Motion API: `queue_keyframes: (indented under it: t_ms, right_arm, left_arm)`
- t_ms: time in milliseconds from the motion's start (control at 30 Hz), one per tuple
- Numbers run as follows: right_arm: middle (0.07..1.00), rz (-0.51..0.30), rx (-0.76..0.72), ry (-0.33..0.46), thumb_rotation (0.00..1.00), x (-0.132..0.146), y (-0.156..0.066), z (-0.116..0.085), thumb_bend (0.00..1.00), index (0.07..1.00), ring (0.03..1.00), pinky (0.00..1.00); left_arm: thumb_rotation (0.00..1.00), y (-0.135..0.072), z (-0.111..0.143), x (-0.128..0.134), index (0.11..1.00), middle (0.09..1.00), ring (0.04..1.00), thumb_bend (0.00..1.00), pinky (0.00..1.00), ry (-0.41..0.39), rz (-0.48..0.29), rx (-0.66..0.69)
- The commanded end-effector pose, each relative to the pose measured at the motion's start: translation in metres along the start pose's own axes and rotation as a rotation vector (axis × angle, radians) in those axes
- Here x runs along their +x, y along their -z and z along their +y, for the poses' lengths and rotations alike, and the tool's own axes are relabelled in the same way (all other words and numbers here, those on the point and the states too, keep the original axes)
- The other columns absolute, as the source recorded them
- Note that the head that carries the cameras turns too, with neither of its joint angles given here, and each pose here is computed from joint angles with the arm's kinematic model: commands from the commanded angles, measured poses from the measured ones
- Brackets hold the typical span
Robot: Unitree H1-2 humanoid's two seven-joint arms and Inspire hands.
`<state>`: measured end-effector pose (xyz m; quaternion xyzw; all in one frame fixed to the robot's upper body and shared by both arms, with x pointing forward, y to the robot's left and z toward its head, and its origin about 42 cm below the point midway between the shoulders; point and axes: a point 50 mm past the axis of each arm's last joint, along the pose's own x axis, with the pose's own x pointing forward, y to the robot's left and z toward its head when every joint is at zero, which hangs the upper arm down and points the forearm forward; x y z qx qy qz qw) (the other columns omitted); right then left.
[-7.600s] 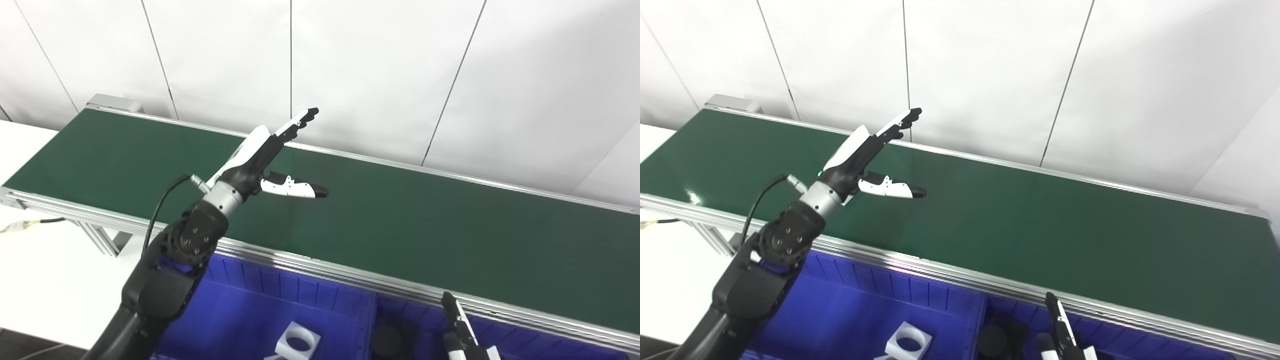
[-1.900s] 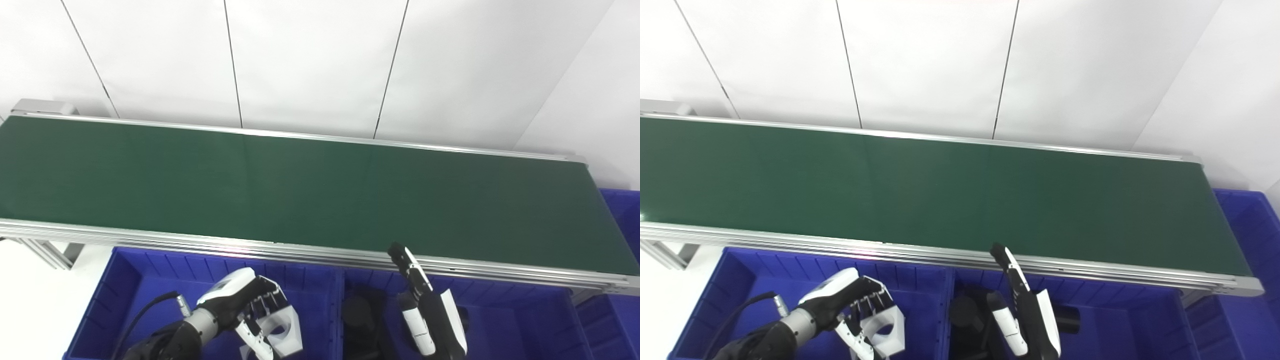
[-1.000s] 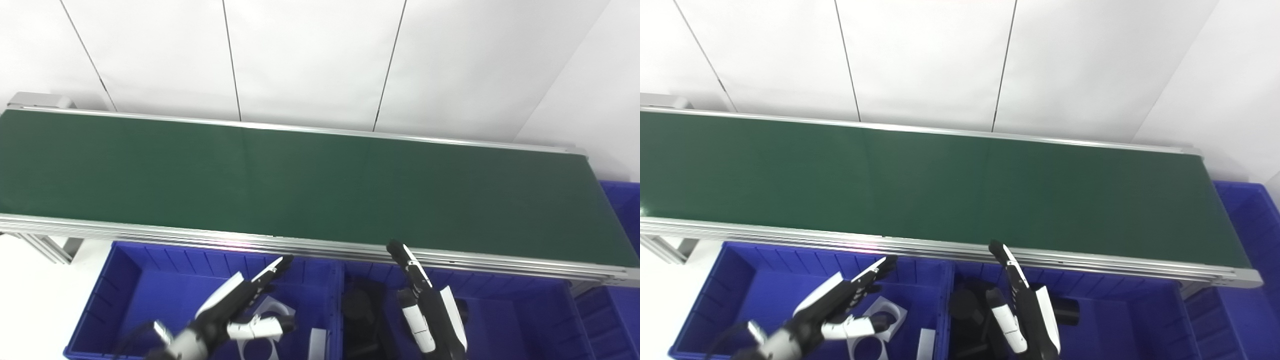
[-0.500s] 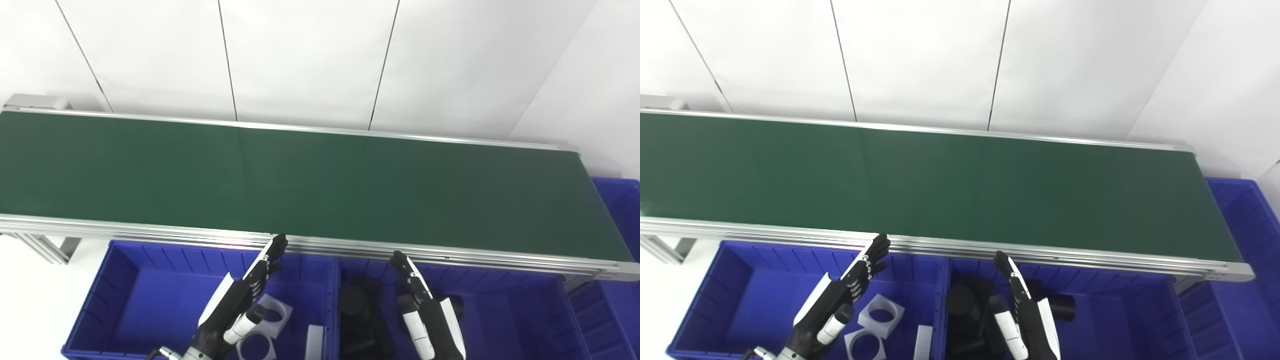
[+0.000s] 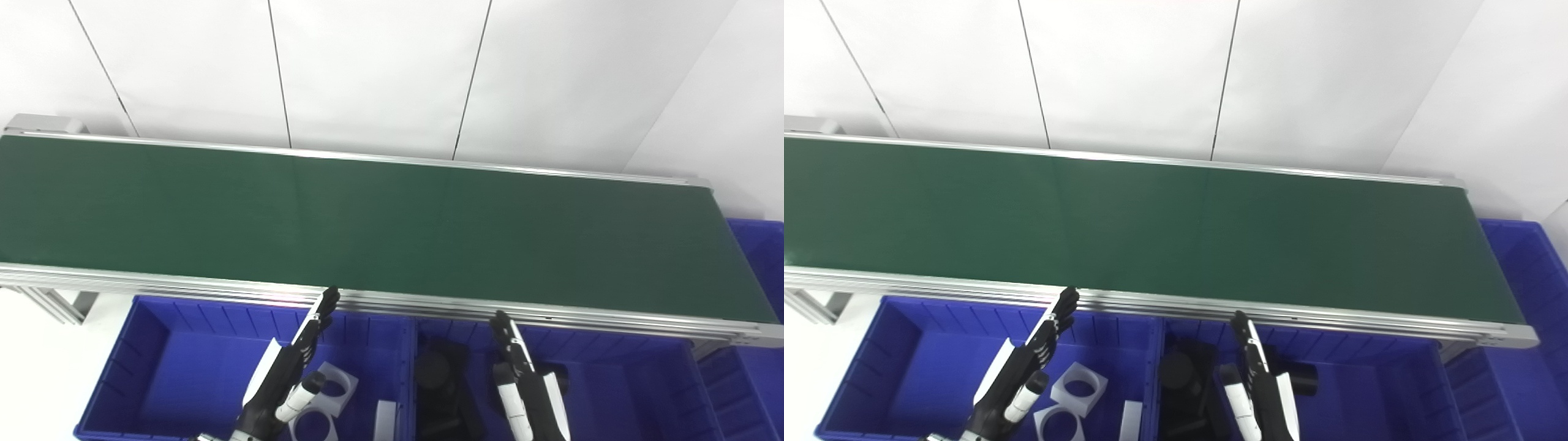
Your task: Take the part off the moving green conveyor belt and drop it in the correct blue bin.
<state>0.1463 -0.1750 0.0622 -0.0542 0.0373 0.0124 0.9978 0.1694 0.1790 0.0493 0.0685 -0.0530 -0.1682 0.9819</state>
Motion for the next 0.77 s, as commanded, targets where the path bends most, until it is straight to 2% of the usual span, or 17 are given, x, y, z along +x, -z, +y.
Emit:
queue_keyframes:
  t_ms: [0,200,333,567,733]
  right_arm:
    - [0.956,-0.095,0.013,0.041,0.99,0.000,-0.010,0.001,0.69,0.981,0.968,1.00]
    - [0.961,-0.123,0.009,0.054,1.00,-0.001,-0.009,-0.002,0.68,0.982,0.964,1.00]
    - [0.969,-0.095,0.010,0.028,1.00,-0.003,-0.008,-0.005,0.69,0.993,0.977,1.00]
    - [0.976,-0.094,-0.023,0.009,1.00,-0.005,-0.010,-0.009,0.68,0.990,0.979,1.00]
    - [0.968,-0.100,-0.021,0.000,1.00,-0.004,-0.012,-0.008,0.68,0.988,0.978,1.00]
  left_arm:
    - [0.98,-0.009,-0.004,0.007,1.000,1.000,1.000,0.76,1.00,-0.021,-0.051,0.004]
    - [0.98,-0.014,-0.009,0.011,1.000,1.000,1.000,0.75,1.00,-0.037,-0.053,0.022]
    - [0.99,-0.017,-0.013,0.013,1.000,1.000,1.000,0.74,1.00,-0.053,-0.060,0.031]
    - [0.99,-0.019,-0.015,0.012,1.000,1.000,1.000,0.75,1.00,-0.054,-0.054,0.030]
    - [0.99,-0.023,-0.014,0.013,1.000,1.000,1.000,0.72,1.00,-0.057,-0.045,0.026]
